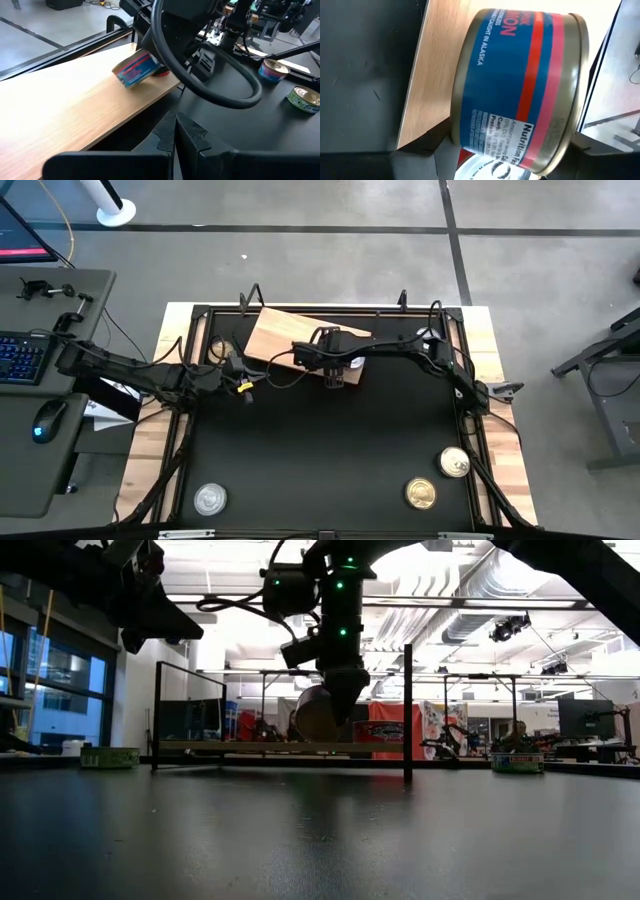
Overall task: Stack canned seafood by type on shelf
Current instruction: Put the left blue-pink tuna can on the shelf
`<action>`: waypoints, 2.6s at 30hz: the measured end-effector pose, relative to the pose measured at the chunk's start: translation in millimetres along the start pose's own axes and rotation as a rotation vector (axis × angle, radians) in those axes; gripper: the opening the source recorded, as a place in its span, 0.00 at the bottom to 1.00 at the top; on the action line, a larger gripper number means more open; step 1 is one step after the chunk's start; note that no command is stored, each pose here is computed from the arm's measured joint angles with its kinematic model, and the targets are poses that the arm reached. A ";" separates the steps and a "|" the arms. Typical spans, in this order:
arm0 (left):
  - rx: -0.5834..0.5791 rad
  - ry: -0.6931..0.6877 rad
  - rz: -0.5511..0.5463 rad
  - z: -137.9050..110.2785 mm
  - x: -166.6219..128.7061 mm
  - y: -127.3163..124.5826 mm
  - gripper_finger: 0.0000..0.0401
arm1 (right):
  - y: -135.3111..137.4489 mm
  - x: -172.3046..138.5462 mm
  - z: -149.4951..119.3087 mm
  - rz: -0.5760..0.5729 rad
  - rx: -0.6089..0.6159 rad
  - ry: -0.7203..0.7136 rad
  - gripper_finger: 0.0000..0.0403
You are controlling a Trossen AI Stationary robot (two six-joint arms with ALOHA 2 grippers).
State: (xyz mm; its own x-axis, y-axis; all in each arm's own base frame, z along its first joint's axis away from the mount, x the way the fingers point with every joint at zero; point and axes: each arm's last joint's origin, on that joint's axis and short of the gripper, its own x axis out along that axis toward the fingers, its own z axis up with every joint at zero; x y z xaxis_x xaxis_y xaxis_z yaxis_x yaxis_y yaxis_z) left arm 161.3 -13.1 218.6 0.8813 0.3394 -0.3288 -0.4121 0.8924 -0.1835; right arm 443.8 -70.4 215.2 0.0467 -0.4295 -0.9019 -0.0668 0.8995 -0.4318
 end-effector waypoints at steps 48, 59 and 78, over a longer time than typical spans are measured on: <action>0.001 0.001 0.008 -0.4 0.0 0.4 0.00 | -21.1 10.3 -4.8 0.036 0.083 0.000 0.79; 0.020 0.033 0.021 -3.8 0.0 1.7 0.00 | -26.4 13.3 -4.0 0.100 0.134 -0.035 0.79; 0.022 0.037 0.022 -4.3 0.0 2.0 0.00 | -52.2 20.4 -1.5 0.204 0.317 -0.144 0.57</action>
State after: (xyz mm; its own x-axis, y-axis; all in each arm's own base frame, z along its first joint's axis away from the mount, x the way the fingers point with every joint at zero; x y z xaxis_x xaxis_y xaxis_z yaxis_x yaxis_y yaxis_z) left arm 159.4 -12.7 214.3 0.8625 0.3483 -0.3671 -0.4260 0.8913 -0.1551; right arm 446.8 -126.2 219.3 0.2051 -0.2440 -0.9478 0.2203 0.9551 -0.1982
